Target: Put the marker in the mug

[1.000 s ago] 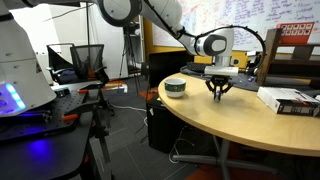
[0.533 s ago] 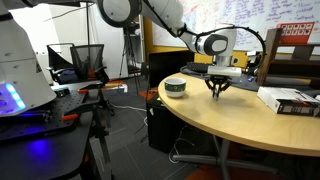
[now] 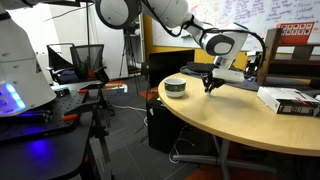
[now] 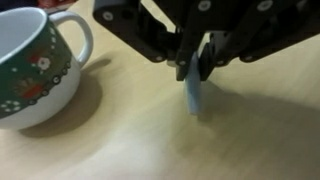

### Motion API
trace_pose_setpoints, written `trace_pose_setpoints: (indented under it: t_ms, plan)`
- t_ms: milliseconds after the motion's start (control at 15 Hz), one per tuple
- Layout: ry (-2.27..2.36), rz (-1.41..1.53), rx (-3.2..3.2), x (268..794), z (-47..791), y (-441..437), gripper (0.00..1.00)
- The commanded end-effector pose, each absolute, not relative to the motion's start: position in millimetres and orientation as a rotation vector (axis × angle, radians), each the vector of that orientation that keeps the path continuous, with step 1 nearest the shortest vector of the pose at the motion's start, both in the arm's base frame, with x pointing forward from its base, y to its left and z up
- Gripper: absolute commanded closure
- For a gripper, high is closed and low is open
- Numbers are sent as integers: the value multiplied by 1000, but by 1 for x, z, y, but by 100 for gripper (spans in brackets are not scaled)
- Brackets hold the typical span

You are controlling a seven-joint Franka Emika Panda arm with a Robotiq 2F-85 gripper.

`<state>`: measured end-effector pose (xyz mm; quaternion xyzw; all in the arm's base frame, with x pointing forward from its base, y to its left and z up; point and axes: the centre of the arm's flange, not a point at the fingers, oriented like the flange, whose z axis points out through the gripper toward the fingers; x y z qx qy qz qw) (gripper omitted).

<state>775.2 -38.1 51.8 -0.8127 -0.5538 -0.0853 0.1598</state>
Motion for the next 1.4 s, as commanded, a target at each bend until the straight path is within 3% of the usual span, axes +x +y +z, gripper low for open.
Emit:
trace_pose_setpoints:
  t_ms: [0,1333]
  plan:
    - [-1613,-351,-2213,756,71,-40,95]
    - [-1626,-738,-1544,665,101,-37,95]
